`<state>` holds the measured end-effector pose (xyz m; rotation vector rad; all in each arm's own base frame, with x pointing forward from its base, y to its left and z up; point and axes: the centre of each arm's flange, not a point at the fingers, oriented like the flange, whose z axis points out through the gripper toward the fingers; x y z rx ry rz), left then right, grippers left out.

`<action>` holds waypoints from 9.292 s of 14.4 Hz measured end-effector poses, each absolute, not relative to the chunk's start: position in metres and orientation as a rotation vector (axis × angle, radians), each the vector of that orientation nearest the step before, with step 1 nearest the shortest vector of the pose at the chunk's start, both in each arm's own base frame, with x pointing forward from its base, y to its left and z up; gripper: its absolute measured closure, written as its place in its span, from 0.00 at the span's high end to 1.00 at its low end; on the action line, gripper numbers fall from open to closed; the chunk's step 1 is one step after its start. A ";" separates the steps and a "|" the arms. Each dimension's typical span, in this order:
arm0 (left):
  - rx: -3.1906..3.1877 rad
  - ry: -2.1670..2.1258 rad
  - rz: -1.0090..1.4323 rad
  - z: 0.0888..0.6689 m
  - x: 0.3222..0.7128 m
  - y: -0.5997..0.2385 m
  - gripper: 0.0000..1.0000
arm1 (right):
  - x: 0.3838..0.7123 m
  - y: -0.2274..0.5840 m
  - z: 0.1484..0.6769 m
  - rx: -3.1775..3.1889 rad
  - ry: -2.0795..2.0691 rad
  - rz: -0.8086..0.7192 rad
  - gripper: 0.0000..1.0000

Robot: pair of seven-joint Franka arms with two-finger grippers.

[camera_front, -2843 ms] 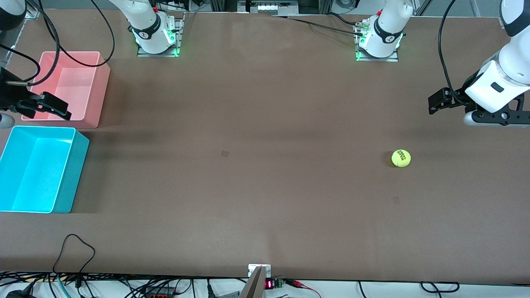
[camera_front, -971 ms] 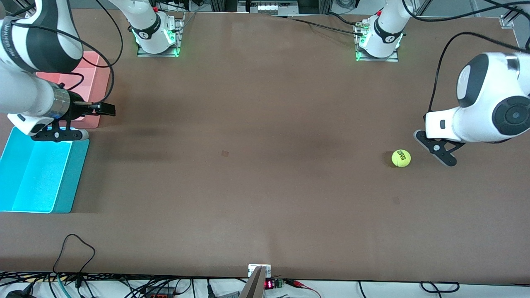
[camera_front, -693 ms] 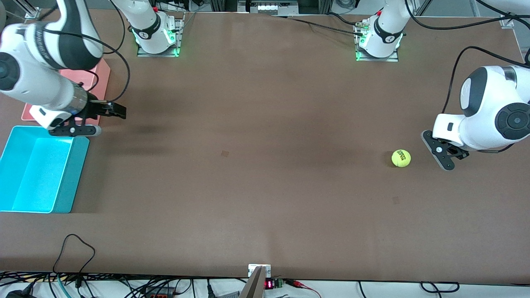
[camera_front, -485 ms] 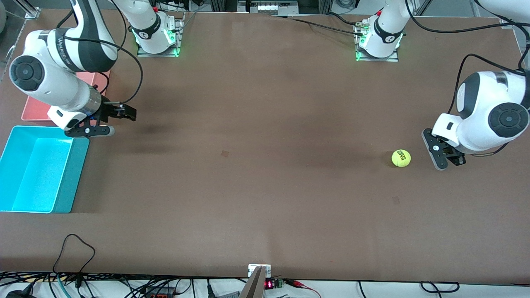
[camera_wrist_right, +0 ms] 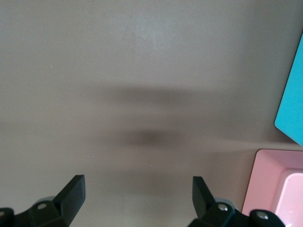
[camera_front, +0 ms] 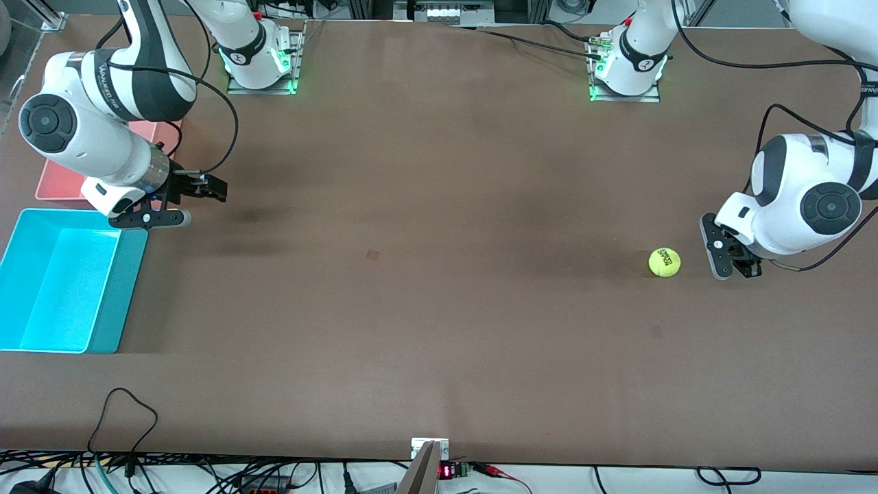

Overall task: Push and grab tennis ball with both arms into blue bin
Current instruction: 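Lower the left gripper behind the tennis ball, then push the tennis ball with the left gripper toward the right gripper, then lower the right gripper over the rolling ball while the left gripper withdraws, then close the right gripper around the tennis ball, then lift the tennis ball with the right gripper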

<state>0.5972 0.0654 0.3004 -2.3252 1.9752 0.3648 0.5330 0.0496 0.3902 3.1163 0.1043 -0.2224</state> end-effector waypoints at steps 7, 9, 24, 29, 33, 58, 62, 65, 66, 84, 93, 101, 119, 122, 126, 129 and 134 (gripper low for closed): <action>-2.189 2.137 0.253 0.237 0.589 0.095 0.00 | 0.534 0.049 0.387 3.115 0.104 -0.230 1.00; -2.183 2.150 0.236 0.217 0.589 0.099 0.00 | 0.534 0.050 0.388 3.116 0.106 -0.226 1.00; -2.497 1.915 -0.006 0.215 0.576 -0.157 0.00 | 0.534 0.051 0.388 3.115 0.111 -0.225 1.00; -2.532 1.843 0.186 0.254 0.592 -0.070 0.00 | 0.534 0.051 0.388 3.115 0.111 -0.225 1.00; -2.549 1.762 0.396 0.346 0.609 -0.044 0.00 | 0.535 0.052 0.384 3.114 0.112 -0.237 1.00; -2.819 1.032 0.564 0.527 0.603 -0.049 0.95 | 0.525 0.017 0.260 3.123 0.116 -0.239 1.00; -2.846 0.852 0.599 0.529 0.597 -0.060 1.00 | 0.528 -0.018 0.240 3.132 0.137 -0.223 1.00; -2.847 0.780 0.596 0.528 0.594 -0.075 1.00 | 0.528 -0.022 0.235 3.133 0.138 -0.227 1.00; -2.847 0.763 0.597 0.528 0.593 -0.078 1.00 | 0.528 -0.022 0.234 3.133 0.138 -0.228 1.00; -3.108 0.109 0.170 0.572 0.570 -0.047 1.00 | 0.523 -0.054 0.260 3.011 1.030 -0.249 1.00; -3.111 -0.013 0.017 0.599 0.539 -0.065 1.00 | 0.522 -0.088 0.265 2.594 1.770 -0.270 1.00; -3.110 -0.077 0.062 0.604 0.538 -0.041 1.00 | 0.509 -0.111 0.244 2.543 1.903 -0.305 1.00; -3.112 0.113 0.061 0.608 0.542 -0.038 1.00 | 0.483 -0.117 0.198 2.549 1.888 -0.241 1.00; -3.112 0.117 0.061 0.608 0.542 -0.038 1.00 | 0.483 -0.118 0.196 2.549 1.888 -0.239 1.00; -3.112 0.119 0.061 0.608 0.542 -0.038 1.00 | 0.483 -0.121 0.193 2.551 1.878 -0.227 1.00; -3.112 0.121 0.061 0.608 0.542 -0.038 1.00 | 0.483 -0.122 0.193 2.551 1.876 -0.224 0.97; -3.112 0.122 0.061 0.608 0.542 -0.038 1.00 | 0.483 -0.122 0.193 2.551 1.876 -0.223 0.79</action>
